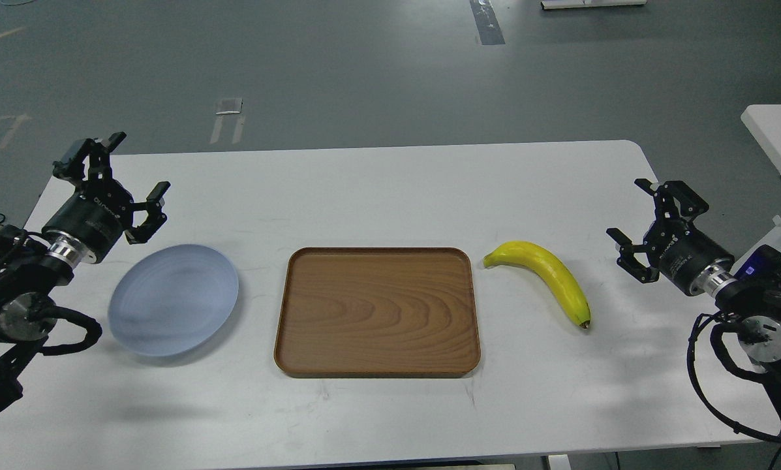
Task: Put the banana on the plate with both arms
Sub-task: 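Raise the left gripper and move it toward the light blue plate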
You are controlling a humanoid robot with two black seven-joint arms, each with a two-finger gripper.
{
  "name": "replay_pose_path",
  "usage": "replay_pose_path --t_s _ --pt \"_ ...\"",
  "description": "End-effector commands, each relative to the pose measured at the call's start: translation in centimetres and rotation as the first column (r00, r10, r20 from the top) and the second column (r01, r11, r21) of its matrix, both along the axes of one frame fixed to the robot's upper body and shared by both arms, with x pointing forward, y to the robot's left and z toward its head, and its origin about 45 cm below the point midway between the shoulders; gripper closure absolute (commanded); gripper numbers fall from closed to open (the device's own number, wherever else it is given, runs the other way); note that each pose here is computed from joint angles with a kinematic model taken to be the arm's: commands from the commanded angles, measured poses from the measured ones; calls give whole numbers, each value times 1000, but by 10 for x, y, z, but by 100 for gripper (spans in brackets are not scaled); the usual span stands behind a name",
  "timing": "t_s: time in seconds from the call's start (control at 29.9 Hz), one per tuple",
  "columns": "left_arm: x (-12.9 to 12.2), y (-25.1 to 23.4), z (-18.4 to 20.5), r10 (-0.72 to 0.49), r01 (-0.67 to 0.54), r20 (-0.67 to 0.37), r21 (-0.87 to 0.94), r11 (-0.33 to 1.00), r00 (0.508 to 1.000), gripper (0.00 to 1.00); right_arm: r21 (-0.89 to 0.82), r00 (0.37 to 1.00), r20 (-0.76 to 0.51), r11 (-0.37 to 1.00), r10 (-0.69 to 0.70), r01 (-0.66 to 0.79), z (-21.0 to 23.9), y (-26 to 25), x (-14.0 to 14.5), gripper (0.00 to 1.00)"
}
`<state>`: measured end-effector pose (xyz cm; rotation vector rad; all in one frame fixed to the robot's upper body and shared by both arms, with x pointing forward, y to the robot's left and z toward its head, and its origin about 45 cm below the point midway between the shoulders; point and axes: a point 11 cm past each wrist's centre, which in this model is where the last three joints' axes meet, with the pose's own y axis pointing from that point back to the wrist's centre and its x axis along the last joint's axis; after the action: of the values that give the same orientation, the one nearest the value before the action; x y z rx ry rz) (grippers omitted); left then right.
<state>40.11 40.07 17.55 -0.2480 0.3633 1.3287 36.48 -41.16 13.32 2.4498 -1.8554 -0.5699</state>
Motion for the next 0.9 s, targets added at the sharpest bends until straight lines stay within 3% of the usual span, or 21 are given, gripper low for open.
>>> replay_pose_path --t_s 0.0,0.47,0.57,0.74,0.87 --pt "-1 0 -1 0 0 -2 0 1000 1000 0 -1 1000 8 1000 1 -1 3 0 3 0" --pt "0 17 -3 34 -33 -15 56 998 999 0 0 1000 26 1000 5 -5 11 2 9 0" --pt "11 12 17 10 -15 60 85 996 998 0 0 1000 27 1000 8 -8 11 3 10 0" --pt "19 1 59 -176 133 113 316 939 978 0 0 999 33 1000 9 -9 13 3 12 0" --pt "11 -24 89 -413 290 86 583 759 906 0 -7 999 47 1000 7 -7 20 1 16 0"
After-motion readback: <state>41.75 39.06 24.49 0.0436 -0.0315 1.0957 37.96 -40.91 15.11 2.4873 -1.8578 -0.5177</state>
